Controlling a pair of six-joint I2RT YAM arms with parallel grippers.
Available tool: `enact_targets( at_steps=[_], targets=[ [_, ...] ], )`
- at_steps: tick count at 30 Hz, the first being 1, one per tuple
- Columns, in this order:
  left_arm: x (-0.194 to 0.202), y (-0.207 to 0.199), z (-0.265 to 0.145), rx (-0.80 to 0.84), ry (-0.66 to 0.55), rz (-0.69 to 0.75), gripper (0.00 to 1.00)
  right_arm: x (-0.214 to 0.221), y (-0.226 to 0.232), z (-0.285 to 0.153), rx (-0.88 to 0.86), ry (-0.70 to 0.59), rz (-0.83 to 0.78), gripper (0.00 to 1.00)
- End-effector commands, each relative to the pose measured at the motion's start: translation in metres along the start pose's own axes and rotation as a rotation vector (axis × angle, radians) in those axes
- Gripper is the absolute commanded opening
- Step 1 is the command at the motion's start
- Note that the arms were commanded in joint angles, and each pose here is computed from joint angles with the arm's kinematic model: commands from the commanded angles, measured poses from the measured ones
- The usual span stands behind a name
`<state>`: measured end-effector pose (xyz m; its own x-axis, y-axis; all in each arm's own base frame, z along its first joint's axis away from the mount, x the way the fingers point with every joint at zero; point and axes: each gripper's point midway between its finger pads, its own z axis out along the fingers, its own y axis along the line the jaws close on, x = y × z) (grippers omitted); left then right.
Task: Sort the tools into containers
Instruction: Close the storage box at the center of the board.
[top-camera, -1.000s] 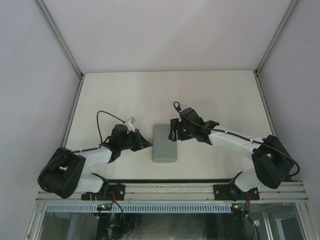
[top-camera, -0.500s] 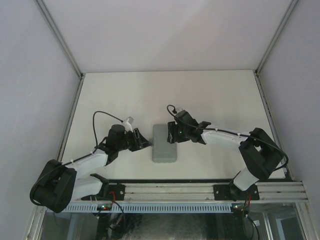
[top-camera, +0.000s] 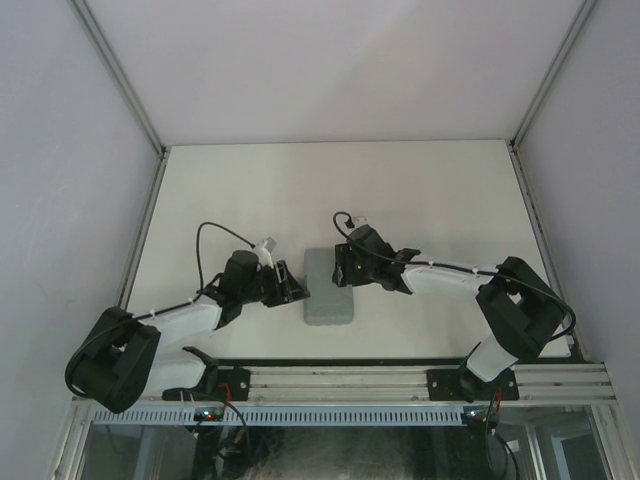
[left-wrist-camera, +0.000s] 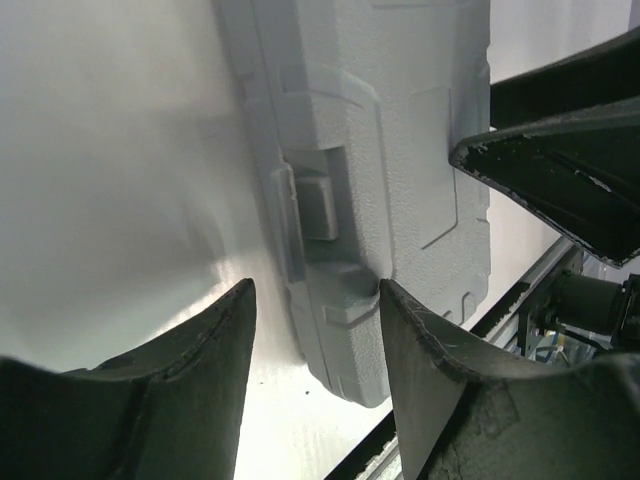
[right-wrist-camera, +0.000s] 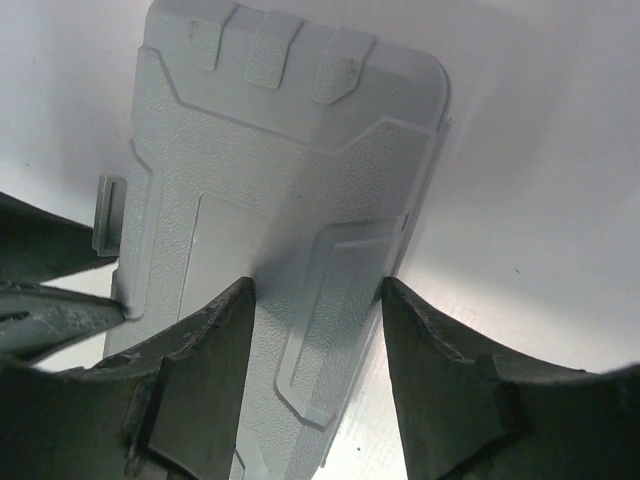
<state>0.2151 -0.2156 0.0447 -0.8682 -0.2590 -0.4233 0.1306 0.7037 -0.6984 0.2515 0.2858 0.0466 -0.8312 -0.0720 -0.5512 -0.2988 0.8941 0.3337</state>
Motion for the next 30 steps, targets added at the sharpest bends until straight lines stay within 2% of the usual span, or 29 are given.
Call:
enact_targets(
  at_steps=[1, 11, 15, 24, 30],
  targets=[
    [-0.024, -0.036, 0.005, 0.087, -0.052, 0.057, 0.57, 0.036, -0.016, 0.005, 0.07, 0.076, -0.033, 0.52],
    [-0.033, -0.032, 0.007, 0.033, -0.087, 0.049, 0.52, 0.043, -0.02, 0.005, 0.083, 0.081, -0.028, 0.52],
    [-0.032, -0.026, 0.009, -0.01, -0.078, 0.076, 0.49, 0.044, -0.02, 0.004, 0.081, 0.077, -0.017, 0.52],
    [-0.038, -0.023, 0.006, -0.102, -0.09, 0.163, 0.48, 0.047, -0.016, 0.007, 0.065, 0.082, -0.013, 0.52],
    [-0.032, -0.026, 0.012, -0.106, -0.063, 0.181, 0.46, 0.047, -0.018, 0.006, 0.076, 0.077, -0.017, 0.52]
  ],
)
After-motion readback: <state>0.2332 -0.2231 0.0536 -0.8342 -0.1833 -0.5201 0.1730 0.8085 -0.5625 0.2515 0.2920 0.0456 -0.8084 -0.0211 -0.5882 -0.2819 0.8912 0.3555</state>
